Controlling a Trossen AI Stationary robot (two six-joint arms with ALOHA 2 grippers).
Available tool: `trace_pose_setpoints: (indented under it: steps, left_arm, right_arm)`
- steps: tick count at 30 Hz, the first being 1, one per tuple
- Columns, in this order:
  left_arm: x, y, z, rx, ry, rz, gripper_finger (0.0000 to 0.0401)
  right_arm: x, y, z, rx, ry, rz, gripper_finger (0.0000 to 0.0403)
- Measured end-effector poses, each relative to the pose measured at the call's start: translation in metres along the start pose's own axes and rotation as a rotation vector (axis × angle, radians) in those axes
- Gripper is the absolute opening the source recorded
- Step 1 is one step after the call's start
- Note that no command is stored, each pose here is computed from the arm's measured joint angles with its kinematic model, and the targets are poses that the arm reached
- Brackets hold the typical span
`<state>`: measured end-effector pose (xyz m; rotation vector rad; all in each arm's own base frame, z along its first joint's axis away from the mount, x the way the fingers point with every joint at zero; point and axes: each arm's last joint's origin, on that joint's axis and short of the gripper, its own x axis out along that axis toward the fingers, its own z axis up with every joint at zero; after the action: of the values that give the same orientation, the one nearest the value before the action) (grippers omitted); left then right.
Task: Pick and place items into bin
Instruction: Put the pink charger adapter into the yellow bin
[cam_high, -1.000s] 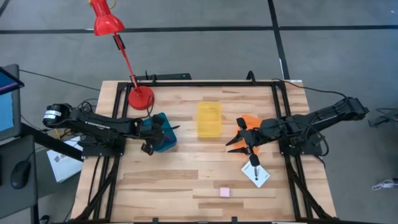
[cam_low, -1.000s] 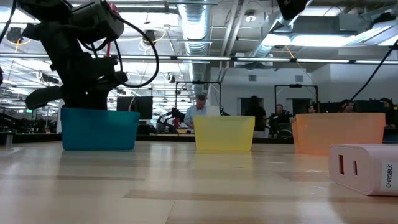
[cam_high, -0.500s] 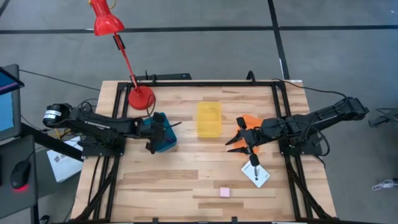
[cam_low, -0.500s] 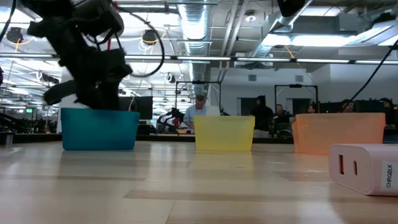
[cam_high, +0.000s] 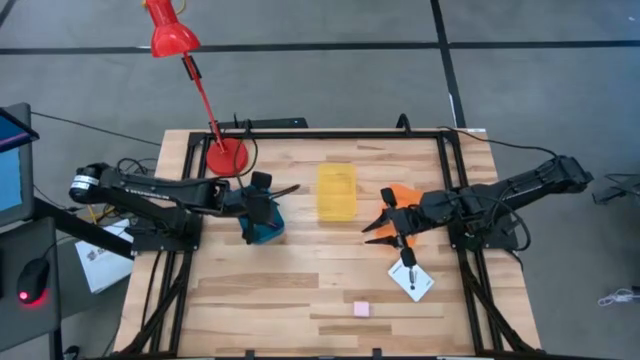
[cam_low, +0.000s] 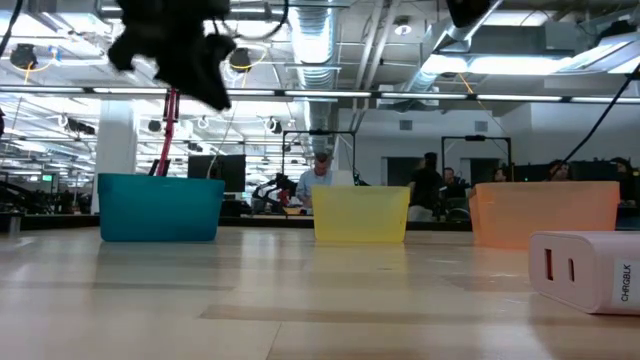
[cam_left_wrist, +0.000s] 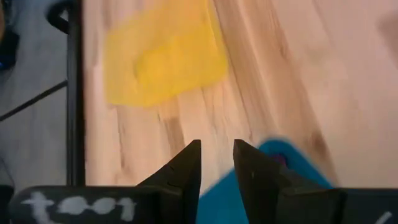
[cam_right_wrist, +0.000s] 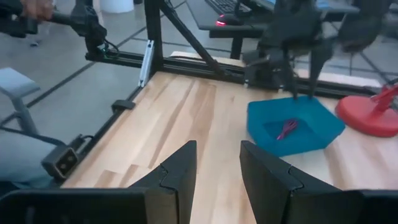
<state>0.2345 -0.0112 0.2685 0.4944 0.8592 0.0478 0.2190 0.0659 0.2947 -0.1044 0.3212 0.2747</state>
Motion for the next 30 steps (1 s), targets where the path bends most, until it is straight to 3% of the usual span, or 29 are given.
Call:
trace_pose_setpoints:
  steps: [6,13,21,30]
  left_arm:
    - [-0.02,0.006,0.026,-0.027,-0.117,0.017,0.0087]
    - [-0.025,0.012,0.034,-0.072,-0.17,0.1,0.0086]
    - [-0.025,0.014,0.035,-0.089,-0.163,0.16,0.0086]
    - [-0.025,0.014,0.034,-0.088,-0.151,0.169,0.0086]
  right_arm:
    - [-0.001,0.016,0.0,0.105,0.003,0.065,0.0131]
    - [0.018,0.035,-0.01,0.26,0.098,0.12,0.0186]
    - [0.051,0.066,-0.012,0.128,0.237,0.189,0.022]
    - [0.09,0.106,-0.012,0.195,0.472,0.213,0.0209]
